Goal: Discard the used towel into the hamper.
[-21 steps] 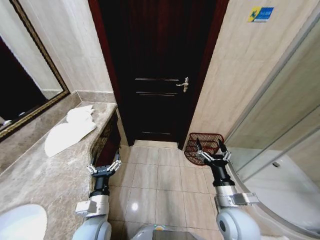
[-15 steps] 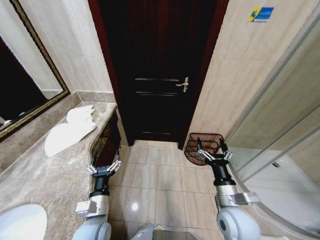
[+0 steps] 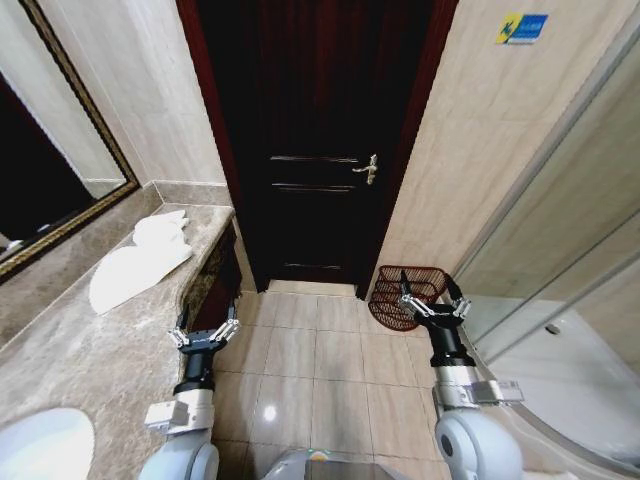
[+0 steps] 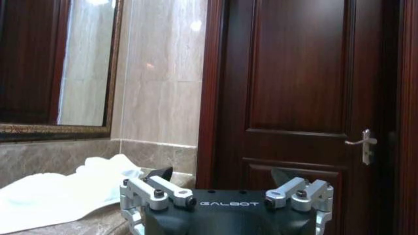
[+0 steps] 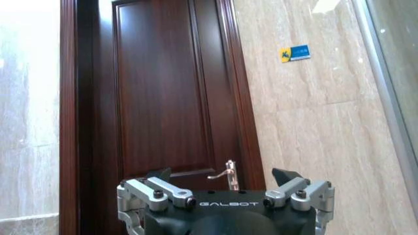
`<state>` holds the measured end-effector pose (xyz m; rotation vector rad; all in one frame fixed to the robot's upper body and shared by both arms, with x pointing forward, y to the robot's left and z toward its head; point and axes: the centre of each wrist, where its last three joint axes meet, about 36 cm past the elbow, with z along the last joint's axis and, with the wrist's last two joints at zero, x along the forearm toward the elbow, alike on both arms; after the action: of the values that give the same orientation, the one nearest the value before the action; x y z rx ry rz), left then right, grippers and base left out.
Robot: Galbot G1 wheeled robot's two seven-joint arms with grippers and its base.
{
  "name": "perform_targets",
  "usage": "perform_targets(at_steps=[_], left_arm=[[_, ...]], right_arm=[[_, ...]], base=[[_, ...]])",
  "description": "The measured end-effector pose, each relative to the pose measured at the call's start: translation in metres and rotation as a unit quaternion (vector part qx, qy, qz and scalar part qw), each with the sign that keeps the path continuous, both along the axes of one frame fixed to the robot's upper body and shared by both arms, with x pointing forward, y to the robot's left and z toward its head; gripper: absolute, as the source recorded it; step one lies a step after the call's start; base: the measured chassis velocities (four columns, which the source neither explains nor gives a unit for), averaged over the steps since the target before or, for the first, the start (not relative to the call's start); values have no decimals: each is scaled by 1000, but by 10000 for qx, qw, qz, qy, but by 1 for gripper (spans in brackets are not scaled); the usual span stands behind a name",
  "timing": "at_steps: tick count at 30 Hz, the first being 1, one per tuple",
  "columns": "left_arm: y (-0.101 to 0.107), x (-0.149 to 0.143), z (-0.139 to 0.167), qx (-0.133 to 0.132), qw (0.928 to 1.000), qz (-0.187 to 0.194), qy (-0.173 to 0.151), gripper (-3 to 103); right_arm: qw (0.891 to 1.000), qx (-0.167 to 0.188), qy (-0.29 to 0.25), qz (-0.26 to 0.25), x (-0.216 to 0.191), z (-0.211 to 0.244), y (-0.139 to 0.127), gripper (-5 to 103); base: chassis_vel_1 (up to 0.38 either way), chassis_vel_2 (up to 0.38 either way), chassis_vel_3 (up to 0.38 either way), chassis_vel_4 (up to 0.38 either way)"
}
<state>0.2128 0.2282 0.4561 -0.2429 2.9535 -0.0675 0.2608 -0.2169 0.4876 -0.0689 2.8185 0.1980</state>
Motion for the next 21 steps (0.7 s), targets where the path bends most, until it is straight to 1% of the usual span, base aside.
perform_targets(at_steps=[3,5,7,14,19,20,21], left_arm=[[0,-2,3,152,9999,14,-72,98],[0,-3,4,164,9998,23,-81,98],[2,-5,3,203,9996,113,-135,98],[8,-11,-3,130,9996,220,-138,98],[7,-10,1,106,9995,230,-192,98],[7,-10,1,105,9995,229,-204,101],[7,-10,1,105,9995,229,-204,101]], right_arm=[[10000,7,42,45,-4,1,0,100],[10000,6,45,54,-4,1,0,100],[9999,-17,52,87,-5,0,2,100],[9998,-65,72,148,-10,3,2,100],[9998,-72,34,194,-11,5,2,100],[9998,-67,28,201,-11,5,3,100],[9998,-67,28,201,-11,5,3,100]], base=[[0,0,0,0],[0,0,0,0],[0,0,0,0],[0,0,0,0],[0,0,0,0],[0,0,0,0],[0,0,0,0]])
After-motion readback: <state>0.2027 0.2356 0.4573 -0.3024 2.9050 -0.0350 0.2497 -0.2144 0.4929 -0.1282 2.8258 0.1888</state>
